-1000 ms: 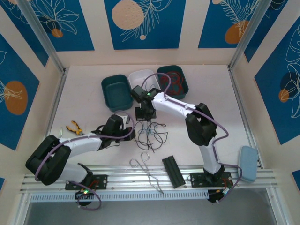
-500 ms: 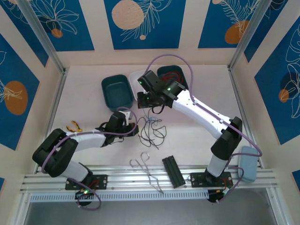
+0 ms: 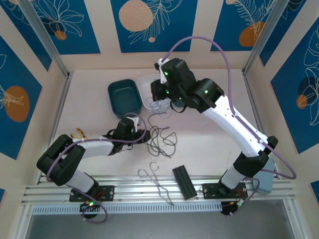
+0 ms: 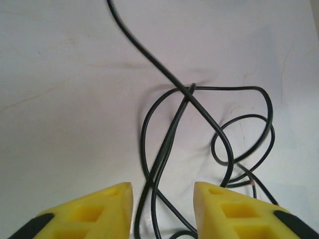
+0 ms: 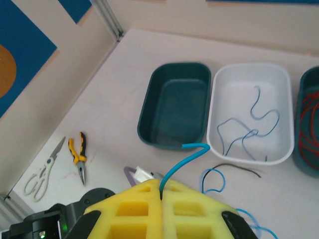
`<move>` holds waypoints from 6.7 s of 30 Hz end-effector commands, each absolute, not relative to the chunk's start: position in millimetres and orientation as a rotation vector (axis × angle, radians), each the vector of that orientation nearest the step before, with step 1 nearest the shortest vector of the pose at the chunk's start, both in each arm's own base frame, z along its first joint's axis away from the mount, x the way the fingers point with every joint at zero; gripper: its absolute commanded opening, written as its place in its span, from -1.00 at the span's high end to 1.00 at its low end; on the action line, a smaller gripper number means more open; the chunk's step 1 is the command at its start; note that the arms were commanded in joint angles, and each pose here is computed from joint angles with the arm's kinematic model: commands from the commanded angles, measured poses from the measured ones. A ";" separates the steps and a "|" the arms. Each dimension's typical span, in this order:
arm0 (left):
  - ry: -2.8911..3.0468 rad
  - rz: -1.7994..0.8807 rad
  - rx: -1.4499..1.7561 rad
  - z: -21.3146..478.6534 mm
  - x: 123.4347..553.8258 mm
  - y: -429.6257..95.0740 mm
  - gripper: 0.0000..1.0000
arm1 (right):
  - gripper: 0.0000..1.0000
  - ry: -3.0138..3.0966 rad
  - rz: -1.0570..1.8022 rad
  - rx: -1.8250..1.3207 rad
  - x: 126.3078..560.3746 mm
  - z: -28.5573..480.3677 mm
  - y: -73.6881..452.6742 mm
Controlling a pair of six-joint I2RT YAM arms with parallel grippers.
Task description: Untangle the cables
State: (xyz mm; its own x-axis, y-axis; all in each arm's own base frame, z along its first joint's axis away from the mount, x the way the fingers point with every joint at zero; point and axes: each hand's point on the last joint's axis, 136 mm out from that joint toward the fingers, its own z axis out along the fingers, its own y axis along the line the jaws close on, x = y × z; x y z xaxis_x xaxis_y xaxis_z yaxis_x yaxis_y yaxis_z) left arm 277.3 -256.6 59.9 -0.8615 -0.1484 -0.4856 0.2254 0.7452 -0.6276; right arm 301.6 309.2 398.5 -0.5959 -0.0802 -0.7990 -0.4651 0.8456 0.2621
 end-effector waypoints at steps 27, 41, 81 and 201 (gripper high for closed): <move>1.714 -0.832 0.468 256.1 272.9 -247.8 -0.75 | 1.00 2.038 0.577 -0.437 300.5 437.2 306.8; 1.671 -0.692 0.602 259.0 294.5 -287.9 -0.66 | 1.00 2.047 0.640 -0.428 297.0 437.3 315.2; 1.846 -0.185 -0.066 220.0 348.1 -142.8 0.35 | 1.00 2.021 0.115 0.191 309.4 413.8 119.3; 2.163 -0.402 -0.068 203.7 323.9 -138.0 -1.00 | -0.31 2.473 0.476 -0.333 509.4 210.1 314.5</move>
